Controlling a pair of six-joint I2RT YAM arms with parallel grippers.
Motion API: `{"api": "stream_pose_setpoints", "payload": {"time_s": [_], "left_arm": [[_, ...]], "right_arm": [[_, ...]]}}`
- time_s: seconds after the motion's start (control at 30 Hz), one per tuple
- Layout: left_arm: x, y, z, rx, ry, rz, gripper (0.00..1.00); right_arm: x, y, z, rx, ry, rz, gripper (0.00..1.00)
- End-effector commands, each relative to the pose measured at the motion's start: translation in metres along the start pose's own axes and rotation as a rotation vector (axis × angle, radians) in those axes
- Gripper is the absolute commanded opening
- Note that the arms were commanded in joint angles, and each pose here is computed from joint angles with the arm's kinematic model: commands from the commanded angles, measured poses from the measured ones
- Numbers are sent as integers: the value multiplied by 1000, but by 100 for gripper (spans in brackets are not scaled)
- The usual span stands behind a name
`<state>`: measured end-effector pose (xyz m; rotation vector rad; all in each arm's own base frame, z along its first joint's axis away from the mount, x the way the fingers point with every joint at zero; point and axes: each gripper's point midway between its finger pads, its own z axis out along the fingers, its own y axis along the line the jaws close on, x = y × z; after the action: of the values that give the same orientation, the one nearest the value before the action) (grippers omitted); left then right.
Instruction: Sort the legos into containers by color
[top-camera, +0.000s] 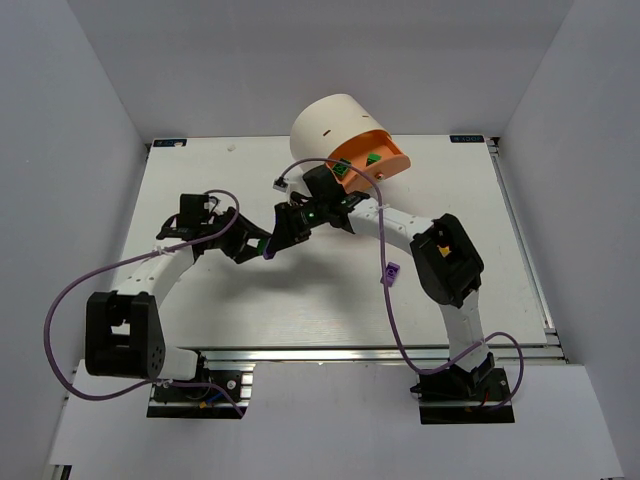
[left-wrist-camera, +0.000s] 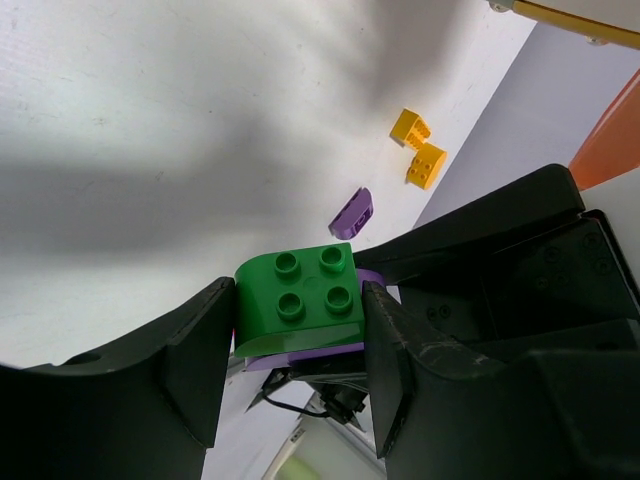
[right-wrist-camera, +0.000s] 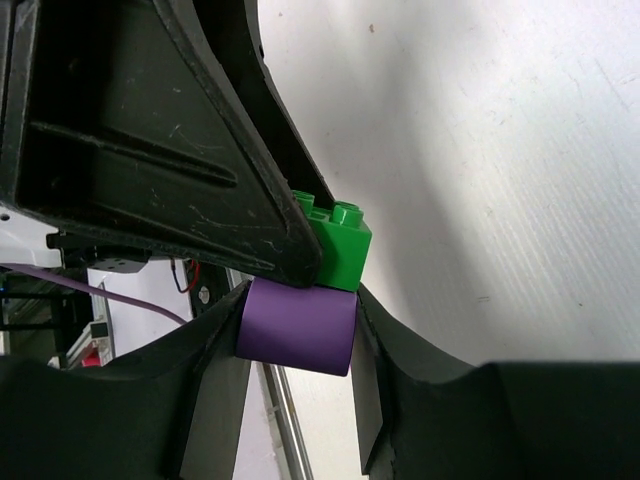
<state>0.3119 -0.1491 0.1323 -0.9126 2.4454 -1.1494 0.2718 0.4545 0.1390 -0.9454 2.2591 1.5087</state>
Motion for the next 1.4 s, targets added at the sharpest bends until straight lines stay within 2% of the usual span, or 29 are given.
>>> {"api": "stream_pose_setpoints", "payload": {"time_s": [0.0, 0.3, 0.4, 0.6, 0.77, 1.0, 1.17, 1.27, 1.37], "left_arm": [[-20, -22, -7, 46, -65, 55, 0], [-24, -19, 0, 32, -59, 62, 0], [-27, -16, 0, 8, -63, 75, 0], [-37, 11, -2, -182, -91, 151, 0], [-45, 19, -9, -259, -146, 205, 0], [-53, 15, -24, -286, -202, 277, 0], [-61, -14, -39, -211, -271, 341, 0], [-62, -39, -50, -122, -315, 396, 0], [-62, -66, -63, -25, -358, 453, 0]], "right_arm": [[-6, 8, -22, -5, -24, -53, 0], [-2, -1, -32, 16, -21, -63, 0], [-4, -10, -34, 65, -8, -159, 0], [8, -48, -52, 277, 151, -312, 0], [31, -77, -74, 420, 306, -421, 1], [61, -102, -87, 517, 504, -517, 13], [72, -114, -89, 558, 582, -568, 22], [80, -118, -87, 562, 623, -582, 34], [83, -119, -85, 559, 636, -589, 53]]}}
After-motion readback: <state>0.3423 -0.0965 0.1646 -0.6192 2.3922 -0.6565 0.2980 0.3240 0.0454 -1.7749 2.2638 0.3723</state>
